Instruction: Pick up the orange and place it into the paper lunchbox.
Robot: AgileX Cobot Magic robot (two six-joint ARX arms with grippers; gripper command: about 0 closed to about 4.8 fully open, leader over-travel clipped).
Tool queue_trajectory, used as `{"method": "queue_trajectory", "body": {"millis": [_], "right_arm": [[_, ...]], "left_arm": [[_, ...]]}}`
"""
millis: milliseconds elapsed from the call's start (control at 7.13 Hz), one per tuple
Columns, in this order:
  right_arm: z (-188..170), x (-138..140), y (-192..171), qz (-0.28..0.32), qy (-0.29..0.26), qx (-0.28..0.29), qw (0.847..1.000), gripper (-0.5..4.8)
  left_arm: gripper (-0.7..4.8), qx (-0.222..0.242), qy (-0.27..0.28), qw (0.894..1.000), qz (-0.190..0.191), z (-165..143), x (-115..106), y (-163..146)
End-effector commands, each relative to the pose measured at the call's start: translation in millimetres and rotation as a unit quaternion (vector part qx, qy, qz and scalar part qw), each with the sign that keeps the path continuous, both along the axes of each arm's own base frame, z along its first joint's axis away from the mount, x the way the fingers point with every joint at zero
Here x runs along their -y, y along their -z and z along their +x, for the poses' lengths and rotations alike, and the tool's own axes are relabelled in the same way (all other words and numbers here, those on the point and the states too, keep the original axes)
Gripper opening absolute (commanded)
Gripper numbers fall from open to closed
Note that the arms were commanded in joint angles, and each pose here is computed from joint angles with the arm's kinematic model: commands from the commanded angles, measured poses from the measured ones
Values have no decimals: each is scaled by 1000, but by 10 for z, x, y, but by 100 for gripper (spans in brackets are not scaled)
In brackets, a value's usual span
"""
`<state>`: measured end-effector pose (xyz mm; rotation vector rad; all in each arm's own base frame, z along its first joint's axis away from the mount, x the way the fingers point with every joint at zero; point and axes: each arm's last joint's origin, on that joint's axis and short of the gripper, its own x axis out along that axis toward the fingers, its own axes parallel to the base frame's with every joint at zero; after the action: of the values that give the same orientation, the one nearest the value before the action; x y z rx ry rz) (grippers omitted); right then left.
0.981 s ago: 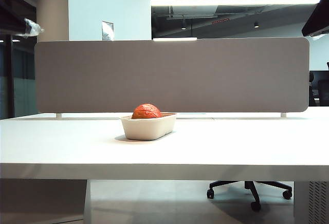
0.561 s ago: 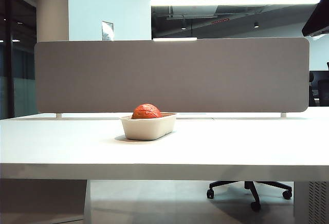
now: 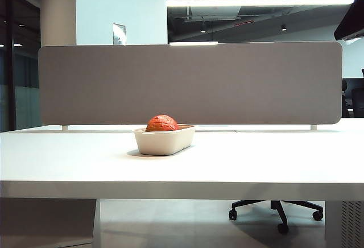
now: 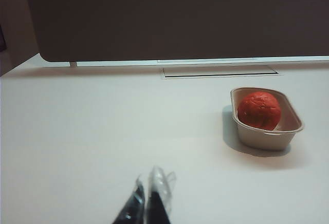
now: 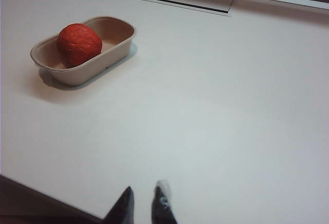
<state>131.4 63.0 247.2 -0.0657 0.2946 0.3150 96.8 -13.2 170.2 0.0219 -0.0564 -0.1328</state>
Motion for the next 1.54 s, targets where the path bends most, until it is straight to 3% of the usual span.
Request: {"method": "queue_trajectory", "body": {"millis": [140,841,1262,1402,1542], "right_arm": [[-1,-1,-29,7,0,10,1000,57],[-167,246,224,56,58,121,989,57],[-286,405,416,61,108,154,980,57],[-341,552,819,52,146,147,977,57],[-342,570,821,47,178,147,972,57]], "left_arm": [[18,6,1,1000,-1,-2,0,-8],[18,6,1,1000,-1,-2,0,-7],[18,6,1,1000,0,-2,0,-7],[18,5,1,1000,0,-1,0,-5],[18,3,1,1000,0,-1,0,-2]]}}
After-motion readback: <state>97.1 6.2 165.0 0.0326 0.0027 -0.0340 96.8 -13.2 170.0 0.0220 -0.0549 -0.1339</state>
